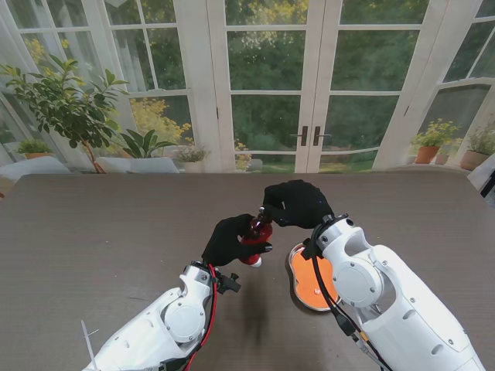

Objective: Collect the cotton balls from the tray into a sample bottle

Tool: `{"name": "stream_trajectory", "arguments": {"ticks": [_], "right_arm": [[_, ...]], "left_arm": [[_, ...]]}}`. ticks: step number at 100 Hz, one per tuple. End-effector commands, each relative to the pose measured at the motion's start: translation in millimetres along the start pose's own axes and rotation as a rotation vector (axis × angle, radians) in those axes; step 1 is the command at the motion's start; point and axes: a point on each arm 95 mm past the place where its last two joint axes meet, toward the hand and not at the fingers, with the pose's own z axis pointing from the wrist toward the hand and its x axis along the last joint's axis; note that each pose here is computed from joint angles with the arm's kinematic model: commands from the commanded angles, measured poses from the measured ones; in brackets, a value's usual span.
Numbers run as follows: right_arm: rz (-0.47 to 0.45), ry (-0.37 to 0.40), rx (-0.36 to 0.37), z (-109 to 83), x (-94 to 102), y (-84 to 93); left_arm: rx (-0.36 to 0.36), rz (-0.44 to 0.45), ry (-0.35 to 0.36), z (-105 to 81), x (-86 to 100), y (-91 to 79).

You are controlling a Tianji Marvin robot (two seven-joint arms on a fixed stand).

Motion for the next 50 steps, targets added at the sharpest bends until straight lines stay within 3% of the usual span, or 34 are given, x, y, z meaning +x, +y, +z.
{"name": "stream_trajectory", "arguments": {"ticks": [1, 50], "right_arm": [[0.008, -0.002, 0.011, -0.4, 0.7, -3.0], [0.014, -0.035, -0.022, -1.5, -5.3, 2.4]], "left_arm": [[-0.004, -0.01, 0.003, 2.4, 3.3, 5.0], [0.015, 0.004, 0.01, 2.4, 2.7, 4.0]]}}
